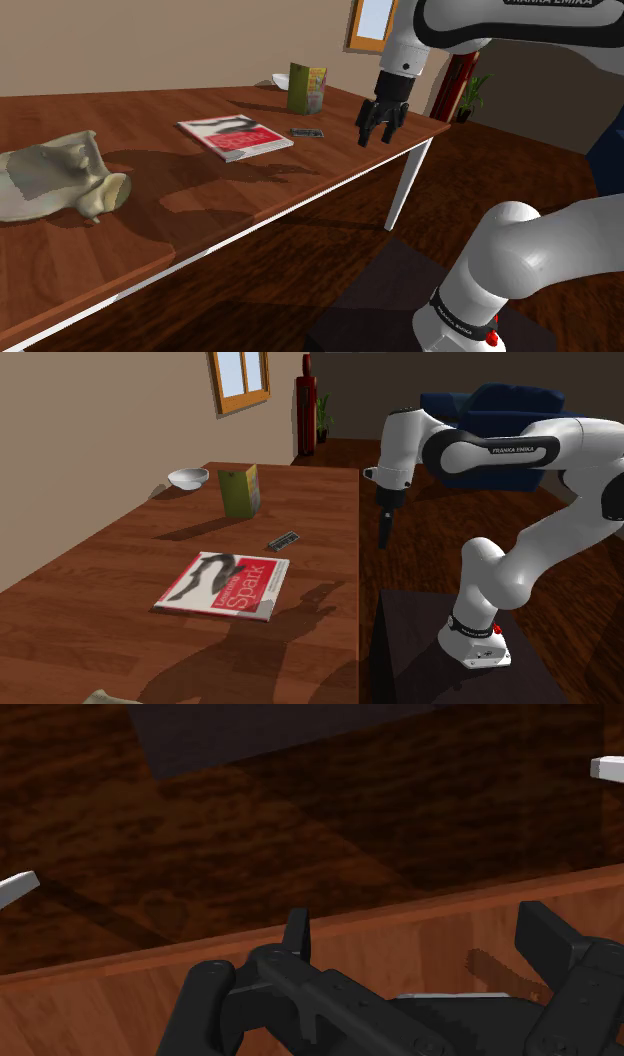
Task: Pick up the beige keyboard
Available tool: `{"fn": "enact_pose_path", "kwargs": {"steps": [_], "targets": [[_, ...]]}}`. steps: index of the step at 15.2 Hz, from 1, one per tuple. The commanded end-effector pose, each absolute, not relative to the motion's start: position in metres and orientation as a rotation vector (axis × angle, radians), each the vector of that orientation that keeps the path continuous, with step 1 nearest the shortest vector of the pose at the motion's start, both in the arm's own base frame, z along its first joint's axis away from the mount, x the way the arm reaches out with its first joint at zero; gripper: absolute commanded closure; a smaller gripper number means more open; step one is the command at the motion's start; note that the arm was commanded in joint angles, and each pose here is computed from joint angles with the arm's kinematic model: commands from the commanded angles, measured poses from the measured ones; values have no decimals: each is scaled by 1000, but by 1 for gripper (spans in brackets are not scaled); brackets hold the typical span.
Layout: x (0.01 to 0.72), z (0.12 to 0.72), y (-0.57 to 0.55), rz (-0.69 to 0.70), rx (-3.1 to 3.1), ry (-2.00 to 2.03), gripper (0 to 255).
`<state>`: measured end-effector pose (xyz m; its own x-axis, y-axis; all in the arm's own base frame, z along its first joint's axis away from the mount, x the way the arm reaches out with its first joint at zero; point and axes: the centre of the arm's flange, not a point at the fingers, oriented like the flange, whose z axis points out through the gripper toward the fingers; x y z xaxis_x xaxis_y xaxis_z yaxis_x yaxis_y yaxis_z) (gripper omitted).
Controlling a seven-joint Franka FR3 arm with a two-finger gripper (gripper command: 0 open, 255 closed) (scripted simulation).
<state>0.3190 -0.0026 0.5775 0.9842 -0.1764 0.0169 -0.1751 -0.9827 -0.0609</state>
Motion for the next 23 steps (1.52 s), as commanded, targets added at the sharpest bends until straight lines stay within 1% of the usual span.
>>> {"fn": "enact_pose_path", "kwargs": {"steps": [1,12,23], "targets": [[319,577,-3,-34,-3070,272,0],[427,550,-100,-47,-3038,-391,0],[566,525,-142,-57,-2868,-1030,0]]}}
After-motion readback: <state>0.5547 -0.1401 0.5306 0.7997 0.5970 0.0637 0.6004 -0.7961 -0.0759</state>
